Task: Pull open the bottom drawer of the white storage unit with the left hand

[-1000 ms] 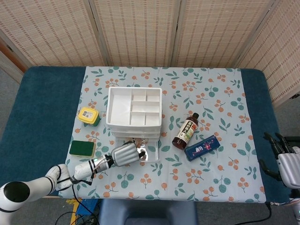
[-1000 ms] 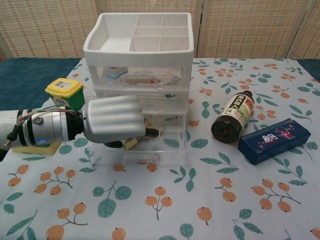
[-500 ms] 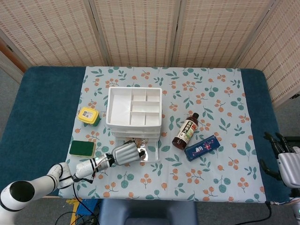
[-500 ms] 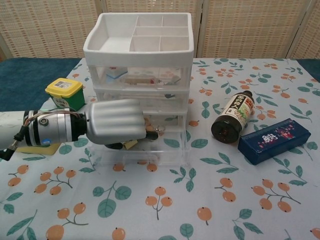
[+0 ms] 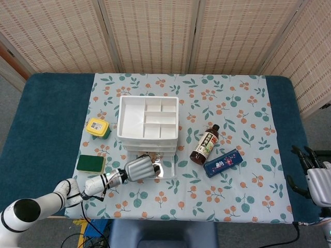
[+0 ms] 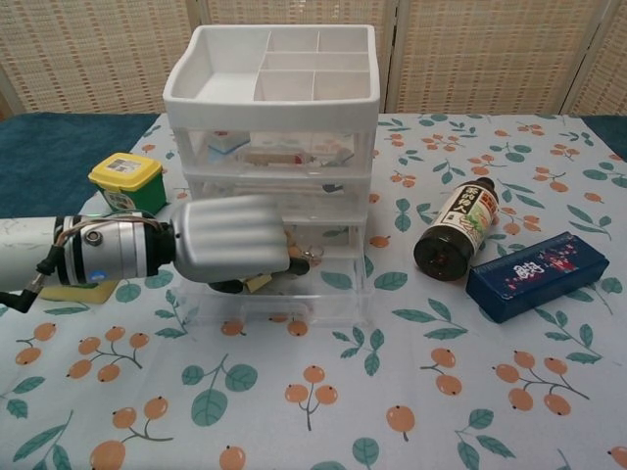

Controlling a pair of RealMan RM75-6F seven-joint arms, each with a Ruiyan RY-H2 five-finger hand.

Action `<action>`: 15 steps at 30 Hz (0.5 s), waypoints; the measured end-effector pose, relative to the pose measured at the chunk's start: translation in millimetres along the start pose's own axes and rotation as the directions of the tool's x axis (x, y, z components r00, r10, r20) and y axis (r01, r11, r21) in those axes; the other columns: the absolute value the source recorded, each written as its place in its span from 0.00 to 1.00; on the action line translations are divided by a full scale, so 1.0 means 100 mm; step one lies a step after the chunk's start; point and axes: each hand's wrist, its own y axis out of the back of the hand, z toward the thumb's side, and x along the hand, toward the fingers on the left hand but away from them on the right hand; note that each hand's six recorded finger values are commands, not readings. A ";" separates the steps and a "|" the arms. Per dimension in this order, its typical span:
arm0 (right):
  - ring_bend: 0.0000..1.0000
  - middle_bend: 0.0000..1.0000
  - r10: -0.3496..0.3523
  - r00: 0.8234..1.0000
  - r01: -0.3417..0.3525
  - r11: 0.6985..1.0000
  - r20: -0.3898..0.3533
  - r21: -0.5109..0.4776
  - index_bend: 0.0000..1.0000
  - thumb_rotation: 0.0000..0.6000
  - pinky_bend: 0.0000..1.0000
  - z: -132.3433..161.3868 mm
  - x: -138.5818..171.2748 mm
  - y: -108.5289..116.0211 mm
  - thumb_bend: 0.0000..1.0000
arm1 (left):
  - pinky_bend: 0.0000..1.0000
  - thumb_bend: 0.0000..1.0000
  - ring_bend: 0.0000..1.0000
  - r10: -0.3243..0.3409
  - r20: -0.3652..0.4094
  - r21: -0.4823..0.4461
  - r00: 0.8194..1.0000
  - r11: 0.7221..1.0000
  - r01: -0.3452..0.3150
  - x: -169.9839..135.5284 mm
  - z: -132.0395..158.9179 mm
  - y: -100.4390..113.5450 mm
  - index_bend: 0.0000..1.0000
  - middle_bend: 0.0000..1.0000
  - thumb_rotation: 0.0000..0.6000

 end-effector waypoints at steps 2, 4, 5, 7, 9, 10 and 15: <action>0.09 0.18 -0.001 1.000 0.001 1.000 0.001 0.000 0.04 1.00 0.20 0.00 0.00 0.00 0.41 | 1.00 0.16 1.00 -0.006 0.002 -0.001 1.000 1.000 0.006 0.00 0.01 -0.01 0.40 0.98 1.00; 0.09 0.18 -0.001 1.000 0.001 1.000 0.000 0.000 0.04 1.00 0.20 0.00 0.00 0.00 0.41 | 1.00 0.16 1.00 -0.009 0.003 -0.002 1.000 1.000 0.009 0.00 0.01 -0.02 0.41 0.98 1.00; 0.09 0.18 -0.001 1.000 0.001 1.000 0.000 0.000 0.04 1.00 0.20 0.00 0.00 0.00 0.41 | 1.00 0.16 1.00 -0.010 0.002 -0.003 1.000 1.000 0.010 0.00 0.01 -0.02 0.41 0.98 1.00; 0.09 0.18 0.000 1.000 0.000 1.000 0.001 0.000 0.04 1.00 0.20 0.00 0.00 0.00 0.41 | 1.00 0.16 1.00 -0.013 -0.001 -0.009 1.000 1.000 0.013 0.01 0.00 -0.02 0.42 0.98 1.00; 0.09 0.18 0.000 1.000 0.000 1.000 0.000 0.000 0.04 1.00 0.20 0.00 0.00 0.00 0.41 | 1.00 0.16 1.00 -0.015 -0.004 -0.012 1.000 1.000 0.015 0.01 -0.01 -0.03 0.42 0.98 1.00; 0.09 0.18 0.000 1.000 0.000 1.000 0.000 0.000 0.04 1.00 0.20 0.00 0.00 0.00 0.41 | 1.00 0.16 1.00 -0.017 -0.005 -0.013 1.000 1.000 0.017 0.01 -0.01 -0.03 0.42 0.98 1.00; 0.09 0.18 -0.001 1.000 0.001 1.000 0.001 0.000 0.04 1.00 0.20 0.00 0.00 0.00 0.41 | 1.00 0.17 1.00 -0.027 -0.011 -0.023 1.000 0.999 0.026 0.02 -0.02 -0.04 0.43 0.98 1.00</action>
